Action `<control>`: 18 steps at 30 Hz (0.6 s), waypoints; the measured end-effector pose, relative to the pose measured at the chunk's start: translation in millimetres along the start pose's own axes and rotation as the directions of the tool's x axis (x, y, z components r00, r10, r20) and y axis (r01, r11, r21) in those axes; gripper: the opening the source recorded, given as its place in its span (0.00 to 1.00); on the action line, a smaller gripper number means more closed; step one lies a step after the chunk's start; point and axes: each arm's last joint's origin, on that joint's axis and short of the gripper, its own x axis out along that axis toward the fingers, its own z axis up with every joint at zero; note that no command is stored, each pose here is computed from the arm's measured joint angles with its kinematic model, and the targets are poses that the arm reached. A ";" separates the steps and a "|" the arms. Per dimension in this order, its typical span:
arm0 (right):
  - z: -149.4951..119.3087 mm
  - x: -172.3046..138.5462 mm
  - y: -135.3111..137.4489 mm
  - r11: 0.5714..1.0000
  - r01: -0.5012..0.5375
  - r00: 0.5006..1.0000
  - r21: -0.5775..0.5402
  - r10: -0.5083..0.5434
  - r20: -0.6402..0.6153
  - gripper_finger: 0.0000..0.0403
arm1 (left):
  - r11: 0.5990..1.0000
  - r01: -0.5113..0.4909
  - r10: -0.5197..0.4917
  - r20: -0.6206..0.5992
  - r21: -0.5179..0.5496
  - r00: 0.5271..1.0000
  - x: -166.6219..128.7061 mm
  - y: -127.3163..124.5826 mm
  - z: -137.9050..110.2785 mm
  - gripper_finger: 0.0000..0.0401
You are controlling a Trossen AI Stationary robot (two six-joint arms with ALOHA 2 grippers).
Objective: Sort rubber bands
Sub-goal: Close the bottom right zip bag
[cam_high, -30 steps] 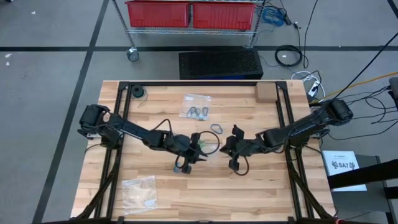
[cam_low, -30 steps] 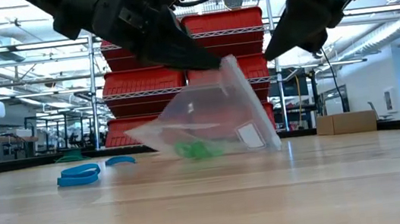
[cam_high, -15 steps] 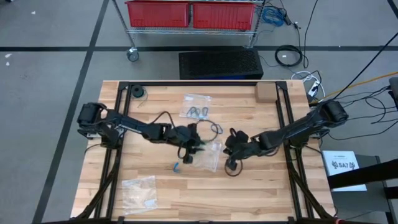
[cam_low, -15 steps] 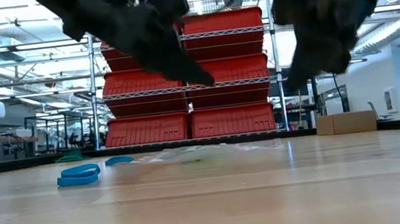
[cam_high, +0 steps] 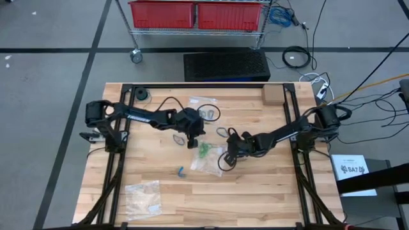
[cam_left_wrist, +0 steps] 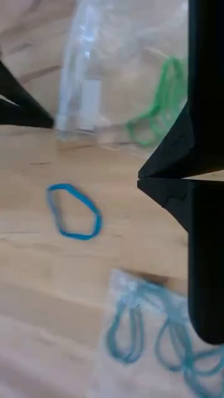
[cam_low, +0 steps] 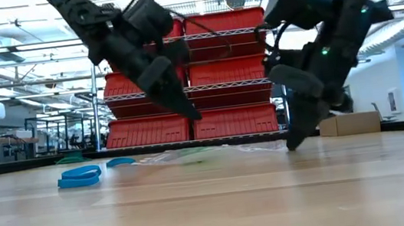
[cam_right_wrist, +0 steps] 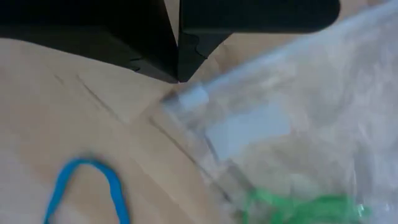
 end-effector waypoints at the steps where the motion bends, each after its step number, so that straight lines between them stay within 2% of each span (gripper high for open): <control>1: 2.1 3.1 -1.3 1.000 -0.008 1.000 -0.004 0.008 -0.003 0.00 | 1.000 0.017 -0.017 -0.011 -0.008 1.000 2.1 2.5 -2.5 0.02; 6: 17.8 18.0 -8.2 0.998 -0.057 0.998 -0.003 0.057 0.027 0.00 | 0.998 0.063 -0.064 -0.049 -0.022 0.997 12.2 4.2 -11.4 0.01; 12: 40.1 30.5 -5.8 0.988 -0.133 0.985 -0.076 0.140 0.101 0.00 | 0.997 0.066 -0.069 -0.090 -0.031 0.994 15.3 4.3 -17.0 0.01; 15: 50.8 28.2 -1.1 0.980 -0.128 0.982 -0.151 0.147 0.117 0.00 | 0.997 0.072 -0.076 -0.123 -0.038 0.989 15.5 3.0 -24.2 0.01; 18: 59.6 11.1 2.1 0.966 -0.128 0.983 -0.224 0.153 0.098 0.00 | 0.992 0.110 -0.119 -0.160 -0.063 0.980 15.8 0.1 -38.4 0.01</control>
